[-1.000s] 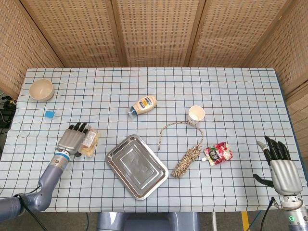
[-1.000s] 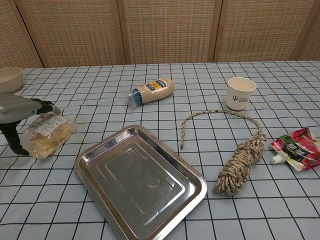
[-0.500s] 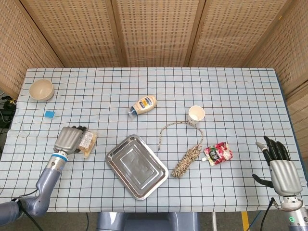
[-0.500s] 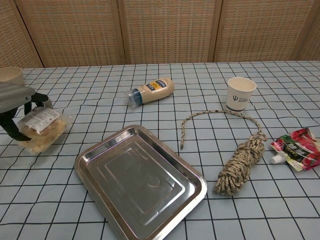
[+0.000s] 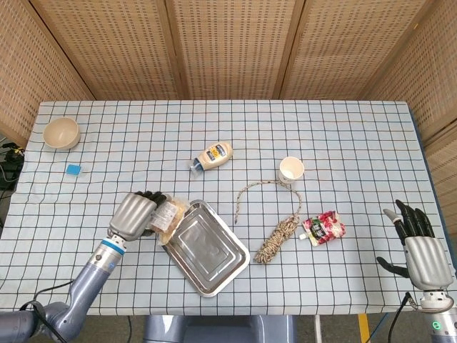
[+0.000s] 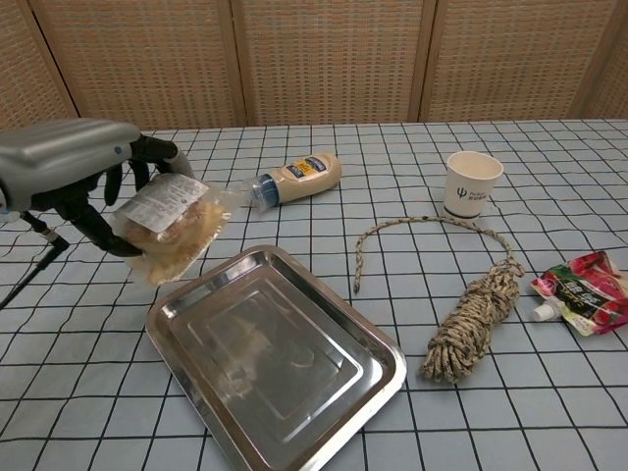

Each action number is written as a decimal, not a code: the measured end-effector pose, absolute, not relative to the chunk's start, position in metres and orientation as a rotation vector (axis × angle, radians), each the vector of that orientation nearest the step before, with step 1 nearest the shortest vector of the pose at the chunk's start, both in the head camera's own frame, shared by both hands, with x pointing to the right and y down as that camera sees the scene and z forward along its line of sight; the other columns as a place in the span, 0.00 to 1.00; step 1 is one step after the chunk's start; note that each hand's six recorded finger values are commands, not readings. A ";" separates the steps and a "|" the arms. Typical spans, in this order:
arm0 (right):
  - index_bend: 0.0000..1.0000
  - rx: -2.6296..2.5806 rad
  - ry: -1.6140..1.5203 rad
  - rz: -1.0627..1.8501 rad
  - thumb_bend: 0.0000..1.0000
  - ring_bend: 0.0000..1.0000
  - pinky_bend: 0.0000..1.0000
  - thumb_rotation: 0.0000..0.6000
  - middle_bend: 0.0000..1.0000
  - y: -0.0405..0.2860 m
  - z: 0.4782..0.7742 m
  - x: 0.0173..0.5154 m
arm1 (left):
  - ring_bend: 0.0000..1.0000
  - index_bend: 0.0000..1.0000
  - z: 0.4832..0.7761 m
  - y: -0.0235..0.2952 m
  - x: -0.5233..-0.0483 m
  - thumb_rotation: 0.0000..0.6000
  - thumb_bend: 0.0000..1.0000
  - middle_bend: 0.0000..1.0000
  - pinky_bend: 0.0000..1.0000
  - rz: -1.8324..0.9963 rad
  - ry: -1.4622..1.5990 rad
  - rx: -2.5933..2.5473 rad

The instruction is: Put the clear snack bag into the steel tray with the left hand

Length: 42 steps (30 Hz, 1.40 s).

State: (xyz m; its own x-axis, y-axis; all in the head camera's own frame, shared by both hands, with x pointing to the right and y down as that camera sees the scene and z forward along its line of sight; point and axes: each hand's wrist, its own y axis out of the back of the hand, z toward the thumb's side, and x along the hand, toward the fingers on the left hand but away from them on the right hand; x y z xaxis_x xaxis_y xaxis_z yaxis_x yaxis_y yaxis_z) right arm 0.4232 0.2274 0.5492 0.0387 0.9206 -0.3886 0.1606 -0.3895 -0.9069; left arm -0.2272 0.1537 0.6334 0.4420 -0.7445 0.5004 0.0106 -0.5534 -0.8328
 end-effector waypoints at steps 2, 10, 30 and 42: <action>0.17 -1.635 -1.112 1.413 0.08 0.00 0.00 1.00 0.00 0.227 0.549 0.424 | 0.37 0.56 0.637 0.165 -0.210 1.00 0.43 0.35 0.47 -1.158 0.595 -1.919; 0.17 -1.632 -1.128 1.407 0.08 0.00 0.00 1.00 0.00 0.226 0.547 0.426 | 0.00 0.00 0.648 0.193 -0.181 1.00 0.12 0.00 0.00 -1.155 0.451 -1.942; 0.16 -1.600 -1.083 1.454 0.08 0.00 0.00 1.00 0.00 0.226 0.556 0.429 | 0.00 0.00 0.615 0.177 -0.309 1.00 0.12 0.00 0.00 -1.297 0.744 -1.702; 0.14 -1.591 -1.052 1.438 0.08 0.00 0.00 1.00 0.00 0.227 0.560 0.421 | 0.00 0.00 0.579 0.221 -0.428 1.00 0.12 0.00 0.00 -1.443 0.920 -1.484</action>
